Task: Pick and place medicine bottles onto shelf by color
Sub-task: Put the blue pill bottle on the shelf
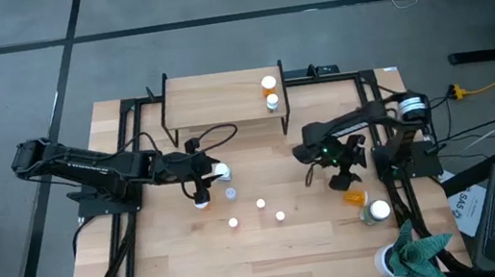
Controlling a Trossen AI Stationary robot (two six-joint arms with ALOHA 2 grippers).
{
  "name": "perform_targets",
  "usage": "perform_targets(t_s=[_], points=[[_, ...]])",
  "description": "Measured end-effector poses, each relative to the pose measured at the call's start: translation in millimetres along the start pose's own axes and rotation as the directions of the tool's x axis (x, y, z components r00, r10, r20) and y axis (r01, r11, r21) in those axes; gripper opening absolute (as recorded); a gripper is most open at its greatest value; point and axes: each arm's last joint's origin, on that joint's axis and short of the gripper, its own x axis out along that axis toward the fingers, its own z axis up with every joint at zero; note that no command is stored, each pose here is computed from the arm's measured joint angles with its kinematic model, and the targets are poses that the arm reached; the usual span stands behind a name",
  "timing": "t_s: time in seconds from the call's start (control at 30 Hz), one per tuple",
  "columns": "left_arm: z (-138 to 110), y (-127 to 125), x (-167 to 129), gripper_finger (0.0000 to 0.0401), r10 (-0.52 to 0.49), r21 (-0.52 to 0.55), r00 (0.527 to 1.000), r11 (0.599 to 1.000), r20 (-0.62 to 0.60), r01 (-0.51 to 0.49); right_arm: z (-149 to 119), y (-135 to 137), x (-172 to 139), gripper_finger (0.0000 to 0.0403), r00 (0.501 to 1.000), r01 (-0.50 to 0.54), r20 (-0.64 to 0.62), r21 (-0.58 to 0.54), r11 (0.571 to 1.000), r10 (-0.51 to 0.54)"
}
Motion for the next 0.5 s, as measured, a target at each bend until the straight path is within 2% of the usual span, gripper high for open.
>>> perform_targets(t_s=[0.13,0.2,0.27,0.33,0.5], points=[[0.0,0.0,0.0,0.0181,0.000,0.000,1.000,1.000,0.000,0.000,-30.6,1.7,-14.2,0.0241,0.971,0.071,0.225,0.060,0.996,-0.083],[0.0,0.0,0.0,0.0181,0.000,0.000,1.000,1.000,0.000,0.000,-47.5,0.5,-16.2,0.0241,0.932,0.060,0.348,0.122,0.991,-0.099],[0.0,0.0,0.0,0.0181,0.000,0.000,1.000,1.000,0.000,0.000,-62.5,-1.3,-11.8,0.0241,0.907,0.015,0.412,0.179,0.984,-0.089],[0.0,0.0,-0.1,0.0181,0.000,0.000,1.000,1.000,0.000,0.000,-73.6,-3.9,-2.3,0.0241,0.900,-0.026,0.428,0.236,0.972,-0.079],[0.0,0.0,-0.1,0.0181,0.000,0.000,1.000,1.000,0.000,0.000,-80.4,-4.4,30.4,0.0241,0.934,-0.078,0.353,0.325,0.943,-0.044]])
